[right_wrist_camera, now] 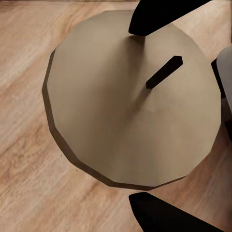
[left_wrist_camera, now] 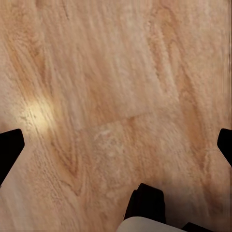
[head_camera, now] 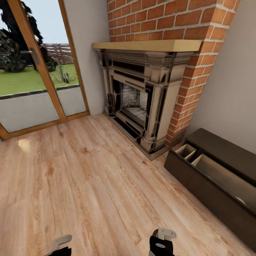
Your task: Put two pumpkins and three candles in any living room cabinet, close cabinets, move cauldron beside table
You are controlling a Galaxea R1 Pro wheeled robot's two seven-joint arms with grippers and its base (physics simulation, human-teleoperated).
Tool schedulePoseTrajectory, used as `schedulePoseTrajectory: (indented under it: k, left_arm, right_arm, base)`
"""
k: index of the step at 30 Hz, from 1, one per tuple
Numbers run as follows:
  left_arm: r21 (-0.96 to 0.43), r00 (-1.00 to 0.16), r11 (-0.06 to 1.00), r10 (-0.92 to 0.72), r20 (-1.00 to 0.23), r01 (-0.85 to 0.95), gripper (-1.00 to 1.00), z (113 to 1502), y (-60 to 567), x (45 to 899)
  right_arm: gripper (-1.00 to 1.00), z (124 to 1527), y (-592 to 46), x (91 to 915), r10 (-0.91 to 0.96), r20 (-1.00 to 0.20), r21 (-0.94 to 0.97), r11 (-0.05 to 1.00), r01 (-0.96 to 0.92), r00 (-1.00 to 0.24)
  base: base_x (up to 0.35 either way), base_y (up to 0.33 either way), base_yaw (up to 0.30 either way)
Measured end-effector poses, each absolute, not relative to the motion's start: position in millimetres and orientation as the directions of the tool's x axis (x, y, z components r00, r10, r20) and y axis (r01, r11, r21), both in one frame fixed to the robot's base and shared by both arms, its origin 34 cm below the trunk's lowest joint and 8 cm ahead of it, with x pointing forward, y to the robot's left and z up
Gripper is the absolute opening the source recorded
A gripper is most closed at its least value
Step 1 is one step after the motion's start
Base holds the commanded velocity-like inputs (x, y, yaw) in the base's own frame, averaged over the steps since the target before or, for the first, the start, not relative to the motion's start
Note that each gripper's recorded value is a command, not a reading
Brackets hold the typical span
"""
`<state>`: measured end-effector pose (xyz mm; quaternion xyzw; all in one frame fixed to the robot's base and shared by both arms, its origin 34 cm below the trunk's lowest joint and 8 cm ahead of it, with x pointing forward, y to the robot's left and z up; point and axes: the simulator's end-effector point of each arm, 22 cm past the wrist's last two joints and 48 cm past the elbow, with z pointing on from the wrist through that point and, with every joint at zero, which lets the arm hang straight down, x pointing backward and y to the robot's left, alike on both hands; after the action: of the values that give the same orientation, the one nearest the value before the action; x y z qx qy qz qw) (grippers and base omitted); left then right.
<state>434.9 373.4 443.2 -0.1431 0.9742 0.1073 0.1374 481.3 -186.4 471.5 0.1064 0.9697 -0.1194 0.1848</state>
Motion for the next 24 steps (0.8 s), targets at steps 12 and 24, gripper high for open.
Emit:
schedulePoseTrajectory:
  k: [12, 24]
  left_arm:
    - [0.170, -0.921, 0.936, -0.249, -0.299, -0.308, 1.00, 443.3, 373.4, 435.0]
    - [0.169, -0.920, 0.935, -0.251, -0.300, -0.311, 1.00, 443.3, 373.5, 435.3]
  right_arm:
    - [-1.00, 471.4, -186.8, 480.9, 0.165, -0.383, -0.193, 0.948, 0.253, -0.909]
    - [-1.00, 471.3, -187.0, 480.5, 0.165, -0.381, -0.194, 0.948, 0.254, -0.909]
  base:
    - [0.000, 0.000, -0.280]
    - [0.004, 0.020, -0.280]
